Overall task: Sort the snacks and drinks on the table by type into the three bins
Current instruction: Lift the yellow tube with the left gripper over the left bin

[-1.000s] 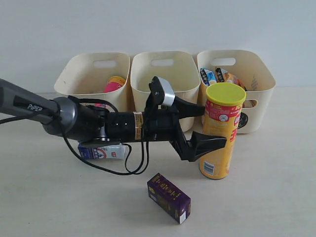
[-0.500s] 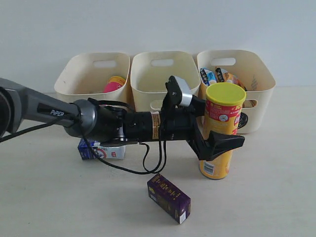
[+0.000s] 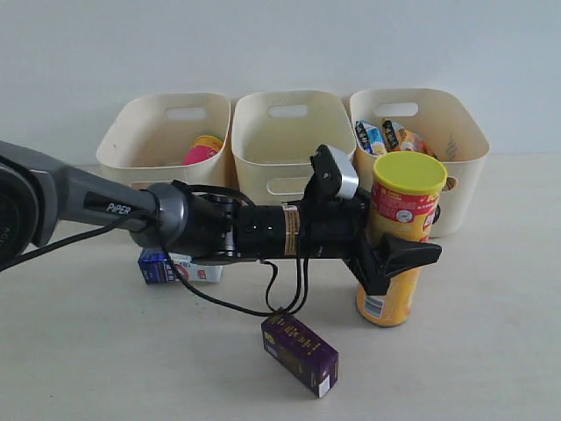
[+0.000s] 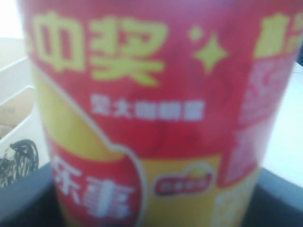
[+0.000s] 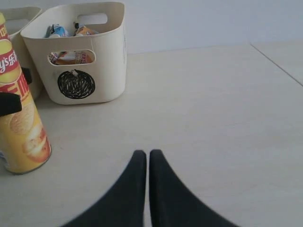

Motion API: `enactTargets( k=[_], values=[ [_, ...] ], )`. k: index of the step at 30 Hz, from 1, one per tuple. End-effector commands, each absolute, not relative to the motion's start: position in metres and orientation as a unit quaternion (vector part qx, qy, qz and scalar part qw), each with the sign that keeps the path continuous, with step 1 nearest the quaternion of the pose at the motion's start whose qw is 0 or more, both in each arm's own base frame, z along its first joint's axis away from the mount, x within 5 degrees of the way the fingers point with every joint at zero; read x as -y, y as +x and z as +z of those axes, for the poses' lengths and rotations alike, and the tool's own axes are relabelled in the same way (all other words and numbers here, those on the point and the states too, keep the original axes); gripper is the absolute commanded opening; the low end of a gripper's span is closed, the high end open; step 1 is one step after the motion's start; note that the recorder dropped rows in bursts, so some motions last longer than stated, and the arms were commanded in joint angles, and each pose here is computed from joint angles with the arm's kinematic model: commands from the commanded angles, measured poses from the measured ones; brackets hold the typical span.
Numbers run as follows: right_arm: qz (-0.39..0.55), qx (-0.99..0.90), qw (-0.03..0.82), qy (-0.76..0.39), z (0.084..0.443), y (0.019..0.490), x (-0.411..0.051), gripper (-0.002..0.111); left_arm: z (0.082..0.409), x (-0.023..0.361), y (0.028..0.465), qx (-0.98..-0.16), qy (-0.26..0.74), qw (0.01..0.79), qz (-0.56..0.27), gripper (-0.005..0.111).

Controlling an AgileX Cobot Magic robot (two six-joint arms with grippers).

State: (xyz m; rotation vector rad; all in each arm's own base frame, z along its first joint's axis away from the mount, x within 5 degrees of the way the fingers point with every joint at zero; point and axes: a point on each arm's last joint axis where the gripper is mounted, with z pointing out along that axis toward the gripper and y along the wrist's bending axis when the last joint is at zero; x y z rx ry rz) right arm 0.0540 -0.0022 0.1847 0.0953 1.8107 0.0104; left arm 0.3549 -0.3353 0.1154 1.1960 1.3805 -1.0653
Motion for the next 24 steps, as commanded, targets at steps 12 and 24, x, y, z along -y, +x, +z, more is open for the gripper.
enactTargets(
  k=[12, 24],
  values=[
    [0.006, -0.783, 0.62, 0.041, 0.184, 0.054, 0.002, 0.0, 0.224, 0.32, 0.35, -0.652, 0.481, 0.462, -0.36, 0.004],
    [0.006, -0.783, 0.62, 0.041, 0.184, 0.054, 0.002, 0.0, 0.301, 0.272, 0.351, -0.719, 0.383, 0.486, -0.316, 0.004]
  ],
)
